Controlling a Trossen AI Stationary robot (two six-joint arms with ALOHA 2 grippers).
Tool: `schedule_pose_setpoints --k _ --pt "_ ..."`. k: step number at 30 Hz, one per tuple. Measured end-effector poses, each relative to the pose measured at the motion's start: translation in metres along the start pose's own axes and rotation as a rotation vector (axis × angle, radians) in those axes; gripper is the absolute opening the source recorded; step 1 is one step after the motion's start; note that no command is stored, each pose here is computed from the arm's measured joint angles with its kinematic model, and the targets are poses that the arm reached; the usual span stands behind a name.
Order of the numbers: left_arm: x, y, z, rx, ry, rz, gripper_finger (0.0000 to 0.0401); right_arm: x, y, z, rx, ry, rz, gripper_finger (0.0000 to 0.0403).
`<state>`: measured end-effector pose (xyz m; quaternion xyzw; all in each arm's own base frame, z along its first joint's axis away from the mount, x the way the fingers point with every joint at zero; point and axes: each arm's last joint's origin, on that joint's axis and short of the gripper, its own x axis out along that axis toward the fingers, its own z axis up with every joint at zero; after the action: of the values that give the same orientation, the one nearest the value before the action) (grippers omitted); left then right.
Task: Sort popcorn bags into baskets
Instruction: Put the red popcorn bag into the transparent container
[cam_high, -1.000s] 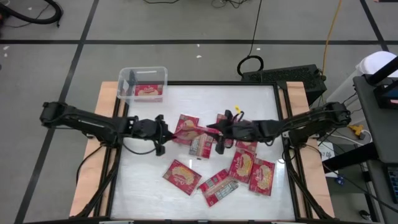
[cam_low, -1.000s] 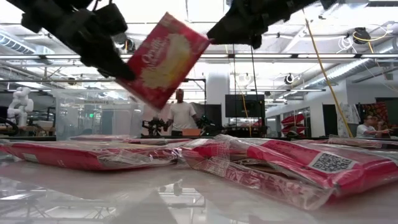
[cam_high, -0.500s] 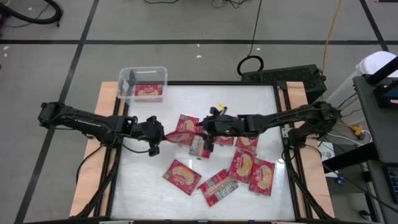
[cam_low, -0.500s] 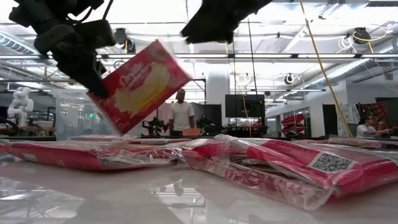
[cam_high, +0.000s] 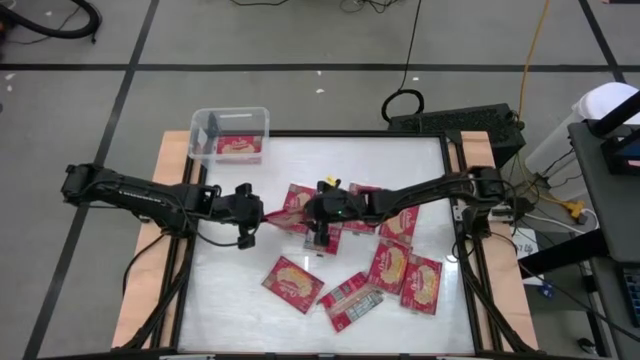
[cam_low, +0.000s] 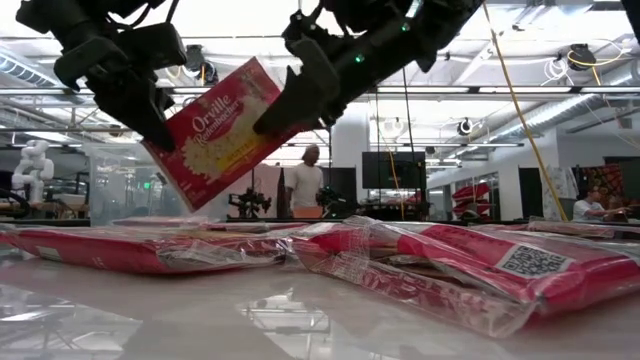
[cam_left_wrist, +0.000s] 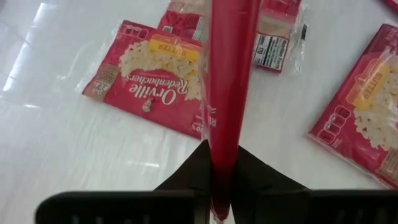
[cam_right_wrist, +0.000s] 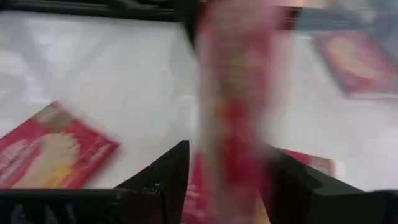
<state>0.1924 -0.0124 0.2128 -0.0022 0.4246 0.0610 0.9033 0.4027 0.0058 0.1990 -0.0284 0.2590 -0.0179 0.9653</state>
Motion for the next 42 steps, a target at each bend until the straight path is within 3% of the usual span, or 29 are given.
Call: schedule_pose_setpoints --k 5,9,17,22,28,37,42 --pt "0.000 0.001 0.000 0.000 0.002 0.013 0.0032 0.005 0.001 -0.002 -0.005 -0.009 0.015 0.0091" --pt "0.000 0.000 0.000 0.008 -0.010 0.046 0.0059 0.004 0.000 -0.006 0.031 -0.010 0.012 0.0019" --pt "-0.019 0.003 0.016 -0.040 -0.096 0.082 0.0186 0.003 0.002 -0.030 0.162 -0.102 0.020 0.0028" --pt "-0.031 -0.002 0.029 -0.018 -0.222 0.057 0.0229 -0.002 0.003 -0.046 0.198 -0.212 0.029 0.0009" --pt "-0.020 -0.010 0.041 0.021 -0.297 0.038 0.0234 -0.007 0.006 -0.058 0.197 -0.245 0.012 0.0020" --pt "0.014 -0.016 0.038 0.090 -0.174 0.080 0.0233 0.004 0.010 -0.069 0.171 -0.260 -0.029 0.0016" --pt "0.020 -0.018 0.036 0.137 -0.135 0.071 0.0185 0.008 0.010 -0.073 0.163 -0.261 -0.033 0.0022"
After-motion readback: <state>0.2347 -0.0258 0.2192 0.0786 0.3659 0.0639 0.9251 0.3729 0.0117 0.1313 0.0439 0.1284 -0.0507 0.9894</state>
